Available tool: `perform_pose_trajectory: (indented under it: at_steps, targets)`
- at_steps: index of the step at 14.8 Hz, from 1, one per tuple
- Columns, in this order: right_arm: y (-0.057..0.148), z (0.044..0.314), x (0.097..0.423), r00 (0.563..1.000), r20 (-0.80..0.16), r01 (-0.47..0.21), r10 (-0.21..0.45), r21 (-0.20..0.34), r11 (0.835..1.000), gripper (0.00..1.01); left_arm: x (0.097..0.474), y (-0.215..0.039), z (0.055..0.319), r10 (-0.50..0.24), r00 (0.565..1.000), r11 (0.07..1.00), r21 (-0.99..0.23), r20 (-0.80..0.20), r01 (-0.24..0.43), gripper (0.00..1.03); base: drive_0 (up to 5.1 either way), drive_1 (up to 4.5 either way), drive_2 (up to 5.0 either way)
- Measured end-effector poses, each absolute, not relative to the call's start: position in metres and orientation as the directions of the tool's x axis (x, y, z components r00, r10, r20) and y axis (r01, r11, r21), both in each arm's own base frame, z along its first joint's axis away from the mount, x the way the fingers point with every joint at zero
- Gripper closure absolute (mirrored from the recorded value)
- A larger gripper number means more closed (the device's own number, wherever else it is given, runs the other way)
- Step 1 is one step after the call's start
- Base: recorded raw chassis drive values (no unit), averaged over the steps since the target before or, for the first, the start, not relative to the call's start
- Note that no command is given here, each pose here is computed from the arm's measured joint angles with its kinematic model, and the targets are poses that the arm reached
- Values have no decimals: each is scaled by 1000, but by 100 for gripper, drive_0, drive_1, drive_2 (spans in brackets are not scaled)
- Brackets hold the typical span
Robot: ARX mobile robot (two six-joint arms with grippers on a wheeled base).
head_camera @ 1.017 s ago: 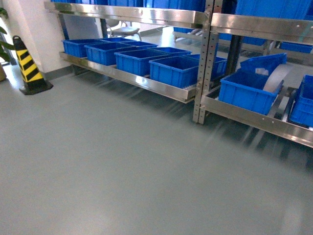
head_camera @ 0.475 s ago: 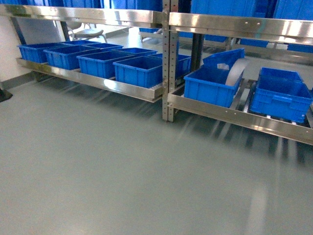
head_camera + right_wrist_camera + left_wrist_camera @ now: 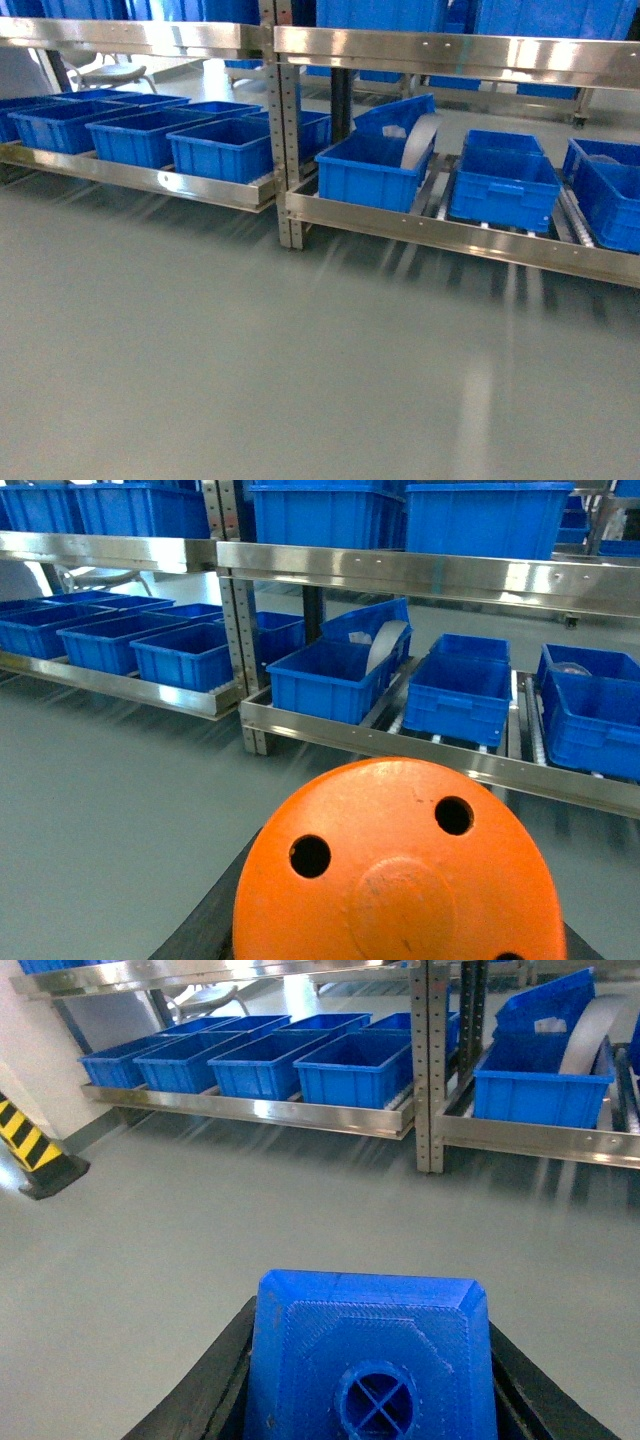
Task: Sort blue parts and orange caps into right shelf containers
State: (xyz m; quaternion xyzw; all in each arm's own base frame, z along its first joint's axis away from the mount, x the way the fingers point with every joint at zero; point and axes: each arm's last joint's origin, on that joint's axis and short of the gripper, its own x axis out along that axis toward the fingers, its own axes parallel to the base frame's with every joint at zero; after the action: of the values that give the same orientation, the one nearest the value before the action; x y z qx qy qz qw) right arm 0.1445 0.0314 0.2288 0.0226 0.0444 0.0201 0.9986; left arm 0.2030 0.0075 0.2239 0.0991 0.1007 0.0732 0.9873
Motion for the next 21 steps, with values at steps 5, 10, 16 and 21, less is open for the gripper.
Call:
perform_pose_trajectory:
  at_steps: [5, 10, 16, 21]
  targets:
    - [31, 229, 145, 995, -87, -38, 42, 47, 998, 58, 203, 8, 224, 165, 969, 970, 210, -184, -125, 58, -161, -161, -161]
    - [31, 229, 145, 995, -88, -38, 42, 47, 998, 58, 203, 8, 224, 165, 969, 970, 210, -184, -125, 58, -165, -165, -165]
    - [31, 229, 145, 995, -88, -38, 42, 47, 998, 58, 203, 7, 224, 164, 969, 970, 210, -184, -124, 58, -158, -158, -158]
    - [31, 229, 145, 995, -88, -38, 42, 47, 998, 58, 203, 8, 224, 164, 969, 970, 210, -184, -124, 58, -150, -150, -150]
